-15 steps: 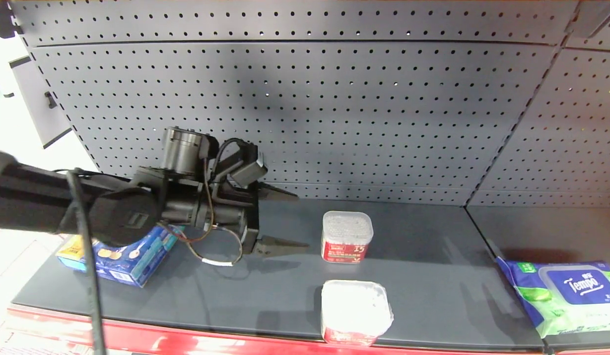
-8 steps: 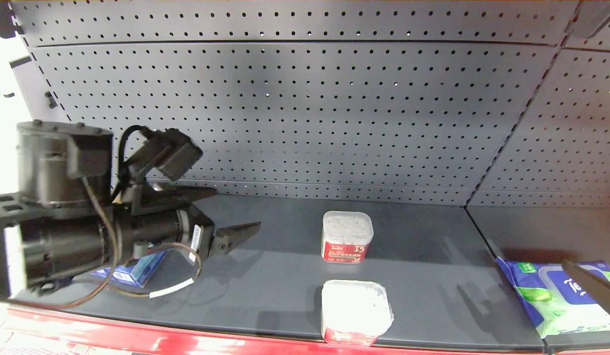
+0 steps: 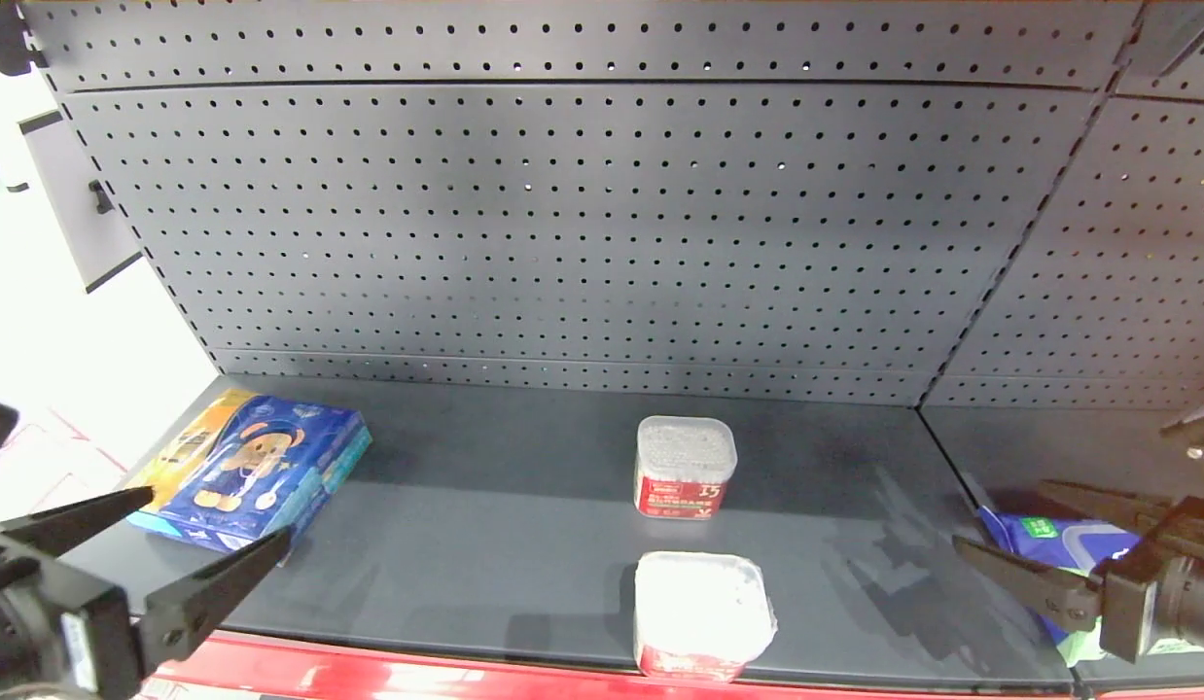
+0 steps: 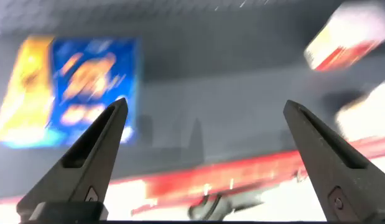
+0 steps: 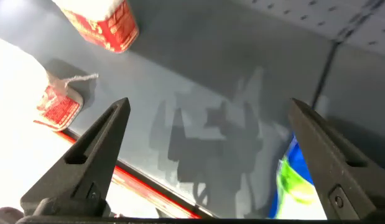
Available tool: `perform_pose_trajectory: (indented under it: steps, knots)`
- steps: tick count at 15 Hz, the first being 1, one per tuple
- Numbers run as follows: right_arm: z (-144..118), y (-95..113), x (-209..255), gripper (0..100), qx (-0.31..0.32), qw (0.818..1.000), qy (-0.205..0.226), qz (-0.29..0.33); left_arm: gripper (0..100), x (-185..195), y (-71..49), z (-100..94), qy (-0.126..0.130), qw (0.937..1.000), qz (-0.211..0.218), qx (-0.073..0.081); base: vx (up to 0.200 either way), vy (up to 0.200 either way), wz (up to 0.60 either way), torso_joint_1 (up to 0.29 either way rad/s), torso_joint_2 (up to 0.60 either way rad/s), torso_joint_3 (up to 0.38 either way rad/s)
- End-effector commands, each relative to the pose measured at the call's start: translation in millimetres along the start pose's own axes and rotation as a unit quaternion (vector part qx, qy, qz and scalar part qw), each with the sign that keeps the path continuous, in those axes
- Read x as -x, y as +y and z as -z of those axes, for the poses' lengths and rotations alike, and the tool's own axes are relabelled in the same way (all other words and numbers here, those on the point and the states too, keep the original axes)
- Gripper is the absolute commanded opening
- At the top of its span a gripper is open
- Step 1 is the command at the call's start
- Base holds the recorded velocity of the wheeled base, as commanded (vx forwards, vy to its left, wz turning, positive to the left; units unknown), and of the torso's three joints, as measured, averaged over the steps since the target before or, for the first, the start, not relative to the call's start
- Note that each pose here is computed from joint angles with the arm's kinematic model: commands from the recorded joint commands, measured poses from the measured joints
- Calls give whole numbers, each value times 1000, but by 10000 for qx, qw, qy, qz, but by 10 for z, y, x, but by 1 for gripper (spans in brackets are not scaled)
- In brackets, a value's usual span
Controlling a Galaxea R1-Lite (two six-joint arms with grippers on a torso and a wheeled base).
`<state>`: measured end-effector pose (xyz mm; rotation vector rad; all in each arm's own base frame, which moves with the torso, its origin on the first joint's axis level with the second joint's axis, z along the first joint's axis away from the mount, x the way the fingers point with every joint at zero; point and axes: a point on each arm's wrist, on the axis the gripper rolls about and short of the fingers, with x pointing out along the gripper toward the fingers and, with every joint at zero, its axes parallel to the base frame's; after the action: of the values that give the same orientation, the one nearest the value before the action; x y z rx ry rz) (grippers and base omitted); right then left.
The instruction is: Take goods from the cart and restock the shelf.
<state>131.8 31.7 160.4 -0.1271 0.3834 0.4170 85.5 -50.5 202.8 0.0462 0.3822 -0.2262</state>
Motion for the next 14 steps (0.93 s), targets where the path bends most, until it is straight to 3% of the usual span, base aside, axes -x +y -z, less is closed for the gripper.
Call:
perform_pose_trajectory:
  steps: [1,5,10,12,14]
  knots:
    - [37,4,-87,100,-12,9997,221,-88,100,333,185,100,-314,9987,-309,253,0,0,0,0,0,0]
    - [161,27,-3,100,-50,9996,276,-59,100,407,319,212,33,9907,-1262,511,0,0,0,0,0,0]
    - [271,41,100,100,-64,9996,266,83,100,434,419,357,499,9686,-2279,861,0,0,0,0,0,0]
    - [284,38,80,100,-86,9993,342,81,100,476,407,428,411,9719,-2157,850,0,0,0,0,0,0]
    - [274,50,4,100,-62,9988,482,-74,100,575,367,464,153,9847,-1508,863,0,0,0,0,0,0]
